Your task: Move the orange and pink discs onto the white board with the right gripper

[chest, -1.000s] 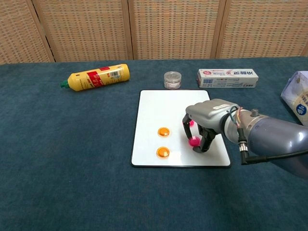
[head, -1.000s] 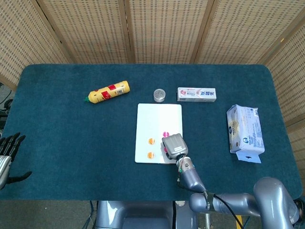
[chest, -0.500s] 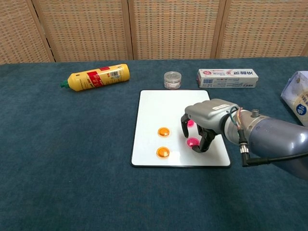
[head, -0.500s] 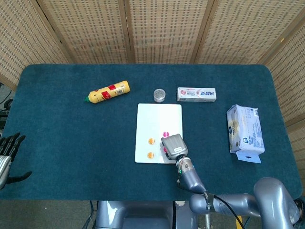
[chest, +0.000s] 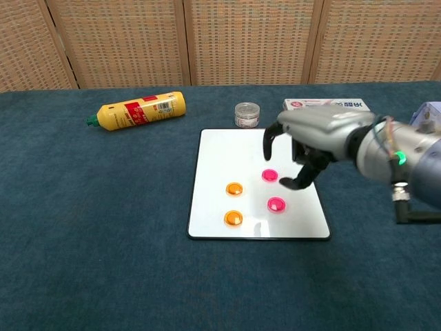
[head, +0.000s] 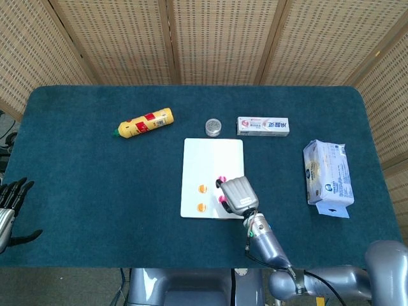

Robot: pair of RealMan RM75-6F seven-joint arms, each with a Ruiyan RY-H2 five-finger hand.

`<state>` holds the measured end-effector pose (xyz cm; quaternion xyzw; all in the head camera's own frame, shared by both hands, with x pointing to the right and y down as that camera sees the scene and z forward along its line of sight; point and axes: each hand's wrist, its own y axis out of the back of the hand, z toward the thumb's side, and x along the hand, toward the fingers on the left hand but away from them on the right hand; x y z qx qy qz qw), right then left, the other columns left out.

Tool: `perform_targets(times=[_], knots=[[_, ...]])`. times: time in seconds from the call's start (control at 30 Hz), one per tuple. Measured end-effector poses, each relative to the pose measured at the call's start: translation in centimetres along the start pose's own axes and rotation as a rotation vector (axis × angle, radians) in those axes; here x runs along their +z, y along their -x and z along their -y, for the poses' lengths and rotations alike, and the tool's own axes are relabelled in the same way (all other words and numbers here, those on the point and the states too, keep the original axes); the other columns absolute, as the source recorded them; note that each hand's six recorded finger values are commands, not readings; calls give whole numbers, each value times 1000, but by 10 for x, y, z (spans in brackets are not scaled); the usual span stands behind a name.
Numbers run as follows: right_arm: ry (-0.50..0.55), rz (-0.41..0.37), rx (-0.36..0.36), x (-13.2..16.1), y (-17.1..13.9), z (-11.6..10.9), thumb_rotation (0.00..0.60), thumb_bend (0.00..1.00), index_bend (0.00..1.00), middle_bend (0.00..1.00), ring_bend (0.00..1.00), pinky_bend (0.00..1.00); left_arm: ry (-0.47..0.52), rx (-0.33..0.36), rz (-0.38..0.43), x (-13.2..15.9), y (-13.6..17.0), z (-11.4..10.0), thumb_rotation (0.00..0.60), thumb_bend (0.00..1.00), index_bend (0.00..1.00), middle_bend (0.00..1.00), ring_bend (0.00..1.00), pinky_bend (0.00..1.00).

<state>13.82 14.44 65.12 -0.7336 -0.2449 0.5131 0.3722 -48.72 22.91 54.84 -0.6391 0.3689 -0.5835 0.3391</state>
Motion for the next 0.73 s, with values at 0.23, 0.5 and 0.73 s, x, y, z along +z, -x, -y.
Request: perform_targets(times=[0.23,0.5,0.73], knots=[[107,-19,-175,-48,-50,-47,600,325,330,527,524,849,7,21,2,0,4,-4,600,0,0,0,0,0],[193,82,-311,-148,-128,-56,600,0,110,0,0,174,3,52,-1,0,7,-7,600,0,0,0,0,0],[188,215,-414,-210,-197,-52,600,0,35,0,0,67,-4,96,-11,-1,11,-12,600,0,0,0,0,0]])
